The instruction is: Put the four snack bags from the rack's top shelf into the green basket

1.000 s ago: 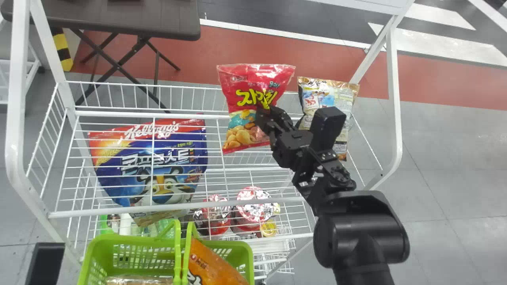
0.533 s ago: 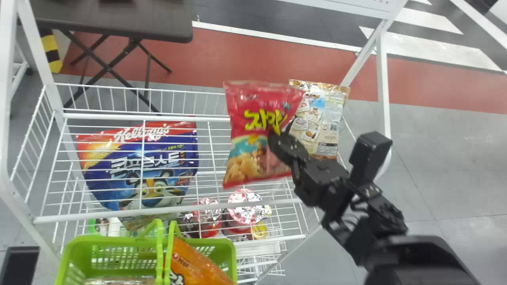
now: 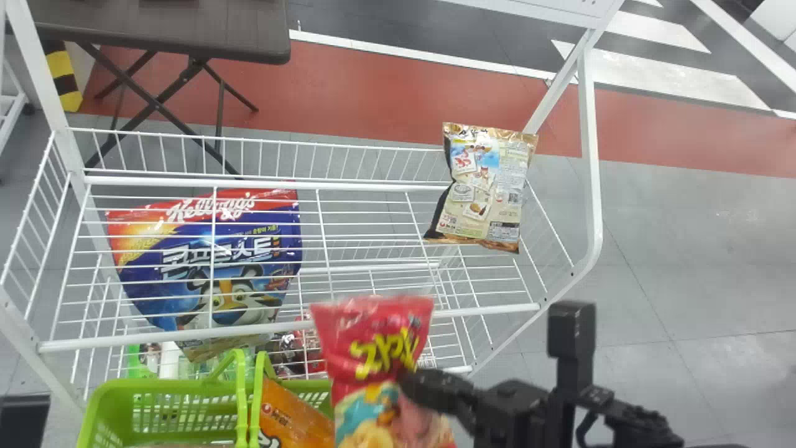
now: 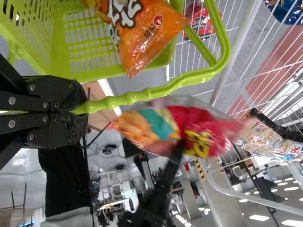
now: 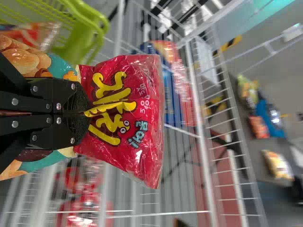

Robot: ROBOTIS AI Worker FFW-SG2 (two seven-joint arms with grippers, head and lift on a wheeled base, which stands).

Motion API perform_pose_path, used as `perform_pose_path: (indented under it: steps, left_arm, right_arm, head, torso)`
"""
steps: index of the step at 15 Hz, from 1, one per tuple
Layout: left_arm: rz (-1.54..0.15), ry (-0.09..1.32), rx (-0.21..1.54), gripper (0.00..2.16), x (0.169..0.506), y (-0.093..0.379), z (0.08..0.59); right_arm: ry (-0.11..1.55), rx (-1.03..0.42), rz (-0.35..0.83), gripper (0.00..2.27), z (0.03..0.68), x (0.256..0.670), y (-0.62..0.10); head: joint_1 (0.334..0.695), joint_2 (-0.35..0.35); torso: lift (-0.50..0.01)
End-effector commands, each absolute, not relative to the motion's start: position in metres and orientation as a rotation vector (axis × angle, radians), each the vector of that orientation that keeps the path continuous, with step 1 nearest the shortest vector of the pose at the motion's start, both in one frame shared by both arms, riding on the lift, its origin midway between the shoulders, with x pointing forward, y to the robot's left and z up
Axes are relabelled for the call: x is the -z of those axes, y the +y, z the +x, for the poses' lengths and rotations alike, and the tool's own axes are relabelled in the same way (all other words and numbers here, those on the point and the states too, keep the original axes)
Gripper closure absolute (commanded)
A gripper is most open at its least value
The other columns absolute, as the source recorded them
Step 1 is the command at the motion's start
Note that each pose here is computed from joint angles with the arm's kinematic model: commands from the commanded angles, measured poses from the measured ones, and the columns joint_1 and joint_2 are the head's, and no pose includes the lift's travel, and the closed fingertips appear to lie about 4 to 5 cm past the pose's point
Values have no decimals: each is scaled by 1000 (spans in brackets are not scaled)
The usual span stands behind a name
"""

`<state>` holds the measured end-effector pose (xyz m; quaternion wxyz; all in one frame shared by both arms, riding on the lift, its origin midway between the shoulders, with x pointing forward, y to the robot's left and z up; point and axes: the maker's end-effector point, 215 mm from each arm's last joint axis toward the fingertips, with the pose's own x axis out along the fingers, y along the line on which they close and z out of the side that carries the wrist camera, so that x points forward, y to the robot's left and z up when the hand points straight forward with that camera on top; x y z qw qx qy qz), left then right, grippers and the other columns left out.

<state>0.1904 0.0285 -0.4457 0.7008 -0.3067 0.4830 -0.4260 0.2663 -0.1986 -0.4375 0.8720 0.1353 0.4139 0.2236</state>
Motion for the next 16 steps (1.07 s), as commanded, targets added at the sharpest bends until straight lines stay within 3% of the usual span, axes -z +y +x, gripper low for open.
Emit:
perform_pose_path:
  steps: [1, 5, 10, 15, 16]
  left_arm:
    - [-681, 1072, 955, 2142, 443, 26, 190]
    - [-684, 1075, 969, 2142, 441, 21, 185]
    - [-663, 1084, 1004, 2142, 436, 6, 172]
    - [-641, 1098, 1009, 2142, 439, 0, 167]
    - [-639, 1099, 1009, 2142, 439, 1, 167]
  right_arm:
    - [1049, -495, 345, 2189, 222, 472, -176]
    - [1199, -594, 377, 2186, 177, 495, -127]
    - [1091, -662, 285, 2186, 216, 503, -83]
    - [1066, -819, 264, 2172, 210, 519, -28]
    - [1072, -844, 281, 2169, 205, 518, -24]
  head:
    - [695, -350]
    - [695, -350]
    - [695, -342]
    - [695, -204]
    - [695, -141]
  torso:
    - [0]
    - [0]
    - [0]
    - [0]
    - [0]
